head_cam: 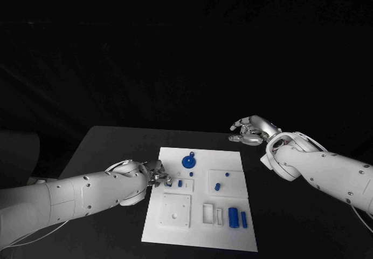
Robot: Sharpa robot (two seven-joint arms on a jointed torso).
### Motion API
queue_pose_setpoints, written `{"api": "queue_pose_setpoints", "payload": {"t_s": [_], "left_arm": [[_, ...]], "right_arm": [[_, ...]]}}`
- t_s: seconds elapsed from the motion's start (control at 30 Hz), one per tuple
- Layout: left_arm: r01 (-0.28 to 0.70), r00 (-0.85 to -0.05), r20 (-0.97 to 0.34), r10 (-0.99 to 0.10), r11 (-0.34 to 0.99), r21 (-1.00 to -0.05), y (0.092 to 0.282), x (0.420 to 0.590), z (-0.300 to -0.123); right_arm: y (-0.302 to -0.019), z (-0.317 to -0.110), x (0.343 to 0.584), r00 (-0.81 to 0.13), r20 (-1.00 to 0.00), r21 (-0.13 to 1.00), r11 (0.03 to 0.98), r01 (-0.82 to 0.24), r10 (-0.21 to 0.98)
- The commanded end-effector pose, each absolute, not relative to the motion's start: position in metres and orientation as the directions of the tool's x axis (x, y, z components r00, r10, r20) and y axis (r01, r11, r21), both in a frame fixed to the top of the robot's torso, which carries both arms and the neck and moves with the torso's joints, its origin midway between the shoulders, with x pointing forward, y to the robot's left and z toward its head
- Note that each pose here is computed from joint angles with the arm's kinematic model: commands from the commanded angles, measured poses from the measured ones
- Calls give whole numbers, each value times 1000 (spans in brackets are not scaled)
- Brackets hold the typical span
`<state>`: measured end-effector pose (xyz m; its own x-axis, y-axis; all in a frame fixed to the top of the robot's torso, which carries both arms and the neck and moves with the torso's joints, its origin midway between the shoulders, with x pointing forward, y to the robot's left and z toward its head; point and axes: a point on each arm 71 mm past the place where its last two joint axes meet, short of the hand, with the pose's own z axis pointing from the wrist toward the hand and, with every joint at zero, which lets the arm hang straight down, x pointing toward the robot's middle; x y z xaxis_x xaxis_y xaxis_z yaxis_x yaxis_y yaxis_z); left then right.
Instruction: Assemble the parts on the task board
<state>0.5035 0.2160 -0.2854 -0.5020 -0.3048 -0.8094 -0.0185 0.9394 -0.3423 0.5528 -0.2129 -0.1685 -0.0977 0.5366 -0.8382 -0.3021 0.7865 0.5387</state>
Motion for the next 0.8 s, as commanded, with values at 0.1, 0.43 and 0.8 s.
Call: {"api": "queue_pose_setpoints", "payload": {"t_s": [0.1,0.43,0.8], "left_arm": [[-13,-484,-818,-310,938,-348,214,503,-285],[1,-467,-833,-296,942,-335,213,505,-284],[1,-469,-832,-298,941,-338,210,505,-285]], "right_arm": [[-212,-169,552,-108,-840,536,786,-309,531],[-212,-169,552,-108,-841,536,786,-308,531],[-212,-169,552,-108,-841,536,786,-307,531]]}}
